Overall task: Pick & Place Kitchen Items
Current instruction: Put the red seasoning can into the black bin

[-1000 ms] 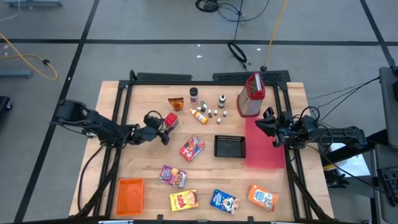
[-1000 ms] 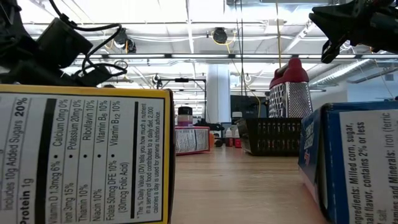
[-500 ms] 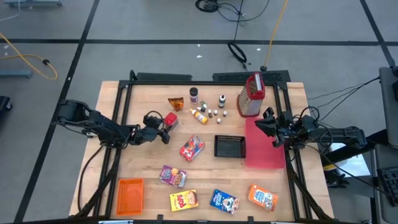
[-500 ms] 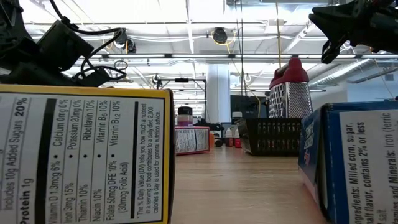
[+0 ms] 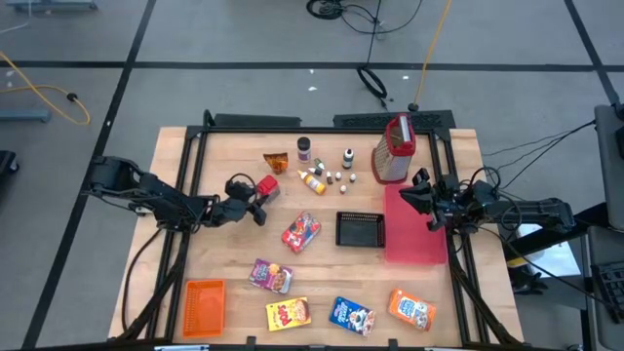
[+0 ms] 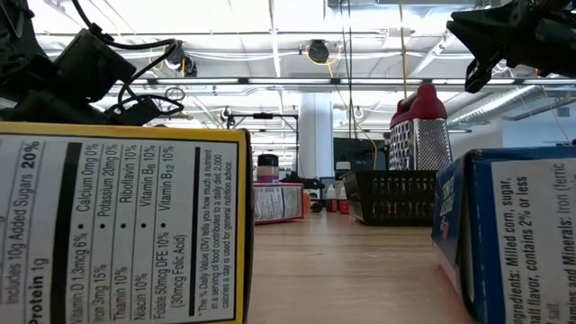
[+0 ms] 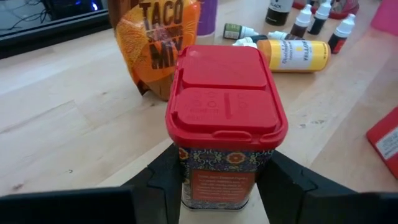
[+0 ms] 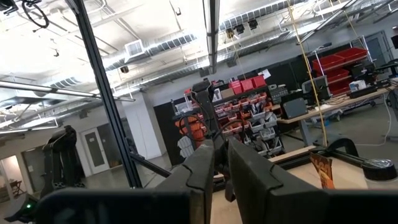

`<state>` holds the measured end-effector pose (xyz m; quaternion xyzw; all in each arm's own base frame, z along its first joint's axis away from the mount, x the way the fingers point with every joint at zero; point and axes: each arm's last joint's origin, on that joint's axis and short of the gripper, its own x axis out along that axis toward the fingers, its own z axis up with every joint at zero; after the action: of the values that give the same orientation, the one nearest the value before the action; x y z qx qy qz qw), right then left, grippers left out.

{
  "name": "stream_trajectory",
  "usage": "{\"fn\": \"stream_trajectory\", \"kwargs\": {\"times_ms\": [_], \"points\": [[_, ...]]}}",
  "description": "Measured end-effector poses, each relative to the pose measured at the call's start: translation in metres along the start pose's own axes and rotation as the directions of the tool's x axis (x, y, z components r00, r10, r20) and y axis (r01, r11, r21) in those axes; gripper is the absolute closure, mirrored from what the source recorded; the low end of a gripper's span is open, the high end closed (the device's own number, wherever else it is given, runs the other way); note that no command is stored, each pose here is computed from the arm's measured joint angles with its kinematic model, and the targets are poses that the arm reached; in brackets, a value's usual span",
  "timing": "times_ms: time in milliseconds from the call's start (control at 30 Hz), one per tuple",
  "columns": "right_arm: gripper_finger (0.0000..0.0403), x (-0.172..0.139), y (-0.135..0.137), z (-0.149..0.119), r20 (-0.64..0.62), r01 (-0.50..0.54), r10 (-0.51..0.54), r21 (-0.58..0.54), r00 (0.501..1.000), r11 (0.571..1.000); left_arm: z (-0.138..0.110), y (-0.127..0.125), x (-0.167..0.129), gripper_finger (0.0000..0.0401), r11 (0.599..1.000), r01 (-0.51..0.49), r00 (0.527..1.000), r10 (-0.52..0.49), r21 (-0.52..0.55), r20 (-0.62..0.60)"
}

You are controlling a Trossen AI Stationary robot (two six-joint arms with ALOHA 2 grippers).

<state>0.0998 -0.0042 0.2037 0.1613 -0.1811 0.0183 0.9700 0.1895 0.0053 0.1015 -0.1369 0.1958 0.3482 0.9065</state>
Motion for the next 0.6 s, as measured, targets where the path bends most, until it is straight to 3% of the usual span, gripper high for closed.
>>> {"fn": "stream_trajectory", "kwargs": {"times_ms": [333, 600], "points": [[0.036, 0.0, 0.0, 0.0, -0.001, 0.0, 0.0, 0.003, 1.0, 1.0, 0.006, -0.006, 0.0, 0.0248, 0.995, 0.09, 0.996, -0.09, 0.038, -0.001], [0.036, 0.0, 0.0, -0.001, -0.008, 0.003, -0.003, 0.004, 1.0, 1.0, 0.041, -0.041, 0.003, 0.0248, 0.973, 0.145, 0.989, -0.14, 0.178, -0.039]]}}
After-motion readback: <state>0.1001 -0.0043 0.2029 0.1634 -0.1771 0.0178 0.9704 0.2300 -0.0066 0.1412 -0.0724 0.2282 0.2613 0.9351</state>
